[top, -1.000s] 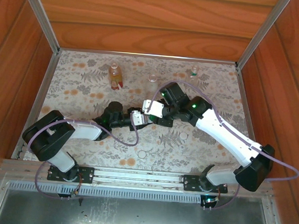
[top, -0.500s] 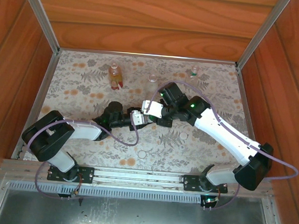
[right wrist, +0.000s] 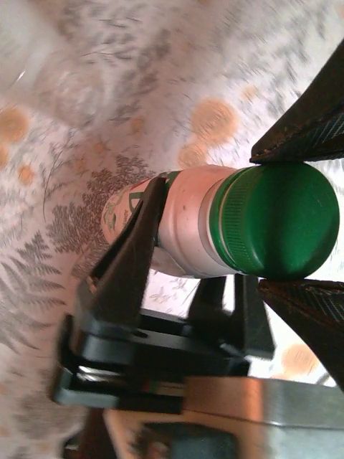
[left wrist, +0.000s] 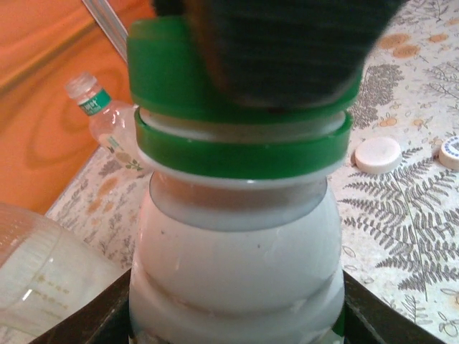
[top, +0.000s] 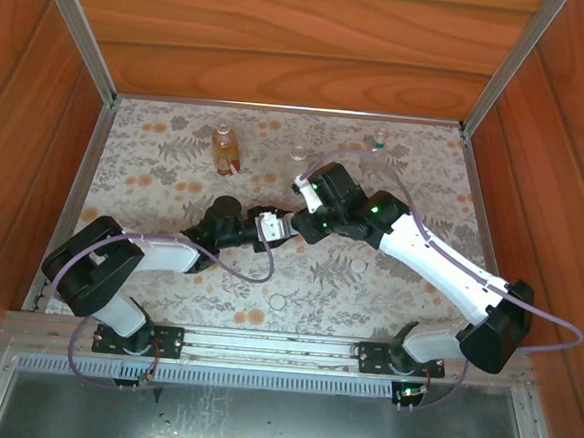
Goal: Screw on the bottle caps
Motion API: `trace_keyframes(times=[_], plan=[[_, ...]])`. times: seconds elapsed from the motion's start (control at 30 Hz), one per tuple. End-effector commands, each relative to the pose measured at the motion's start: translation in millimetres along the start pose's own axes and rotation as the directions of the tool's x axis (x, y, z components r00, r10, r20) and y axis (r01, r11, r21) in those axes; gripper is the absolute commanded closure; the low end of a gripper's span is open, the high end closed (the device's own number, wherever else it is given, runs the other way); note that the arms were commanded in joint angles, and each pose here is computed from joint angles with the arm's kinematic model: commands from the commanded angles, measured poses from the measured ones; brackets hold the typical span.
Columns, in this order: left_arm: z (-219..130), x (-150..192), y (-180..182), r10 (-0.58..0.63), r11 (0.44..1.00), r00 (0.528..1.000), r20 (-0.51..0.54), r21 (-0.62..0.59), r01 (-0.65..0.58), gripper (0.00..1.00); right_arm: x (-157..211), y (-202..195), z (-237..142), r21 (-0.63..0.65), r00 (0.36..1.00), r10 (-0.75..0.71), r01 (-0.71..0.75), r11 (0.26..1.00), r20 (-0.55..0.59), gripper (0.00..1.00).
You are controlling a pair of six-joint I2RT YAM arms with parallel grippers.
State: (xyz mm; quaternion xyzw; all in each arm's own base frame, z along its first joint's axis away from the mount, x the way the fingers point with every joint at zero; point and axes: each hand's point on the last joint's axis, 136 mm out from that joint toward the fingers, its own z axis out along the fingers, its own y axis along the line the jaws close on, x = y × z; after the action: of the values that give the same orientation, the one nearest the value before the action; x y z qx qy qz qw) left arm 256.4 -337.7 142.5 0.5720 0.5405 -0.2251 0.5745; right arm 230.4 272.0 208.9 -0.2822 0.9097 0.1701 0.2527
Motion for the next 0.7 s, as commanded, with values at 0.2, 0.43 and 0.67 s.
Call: trace_keyframes(times=[0.2, 0.43, 0.67], plan=[[6.3, -13.1, 3.0, 0.021, 1.000, 0.999, 0.048, 0.003, -0.022, 0.51, 8.9, 10.0, -16.1, -0.031, 0.953, 0.299, -0.300, 0.953, -0.039, 0.42], [0.5, -12.8, -5.5, 0.023, 0.999, 0.998, 0.057, 0.030, -0.024, 0.51, -0.9, 10.3, -45.9, -0.025, 0.935, -0.336, 0.341, 0.940, 0.110, 0.25], [-6.8, -18.6, -12.4, 0.031, 0.998, 0.996, 0.081, 0.055, -0.035, 0.51, 28.3, 11.0, -41.4, -0.043, 0.523, -0.849, 0.852, 0.521, 0.074, 0.25]])
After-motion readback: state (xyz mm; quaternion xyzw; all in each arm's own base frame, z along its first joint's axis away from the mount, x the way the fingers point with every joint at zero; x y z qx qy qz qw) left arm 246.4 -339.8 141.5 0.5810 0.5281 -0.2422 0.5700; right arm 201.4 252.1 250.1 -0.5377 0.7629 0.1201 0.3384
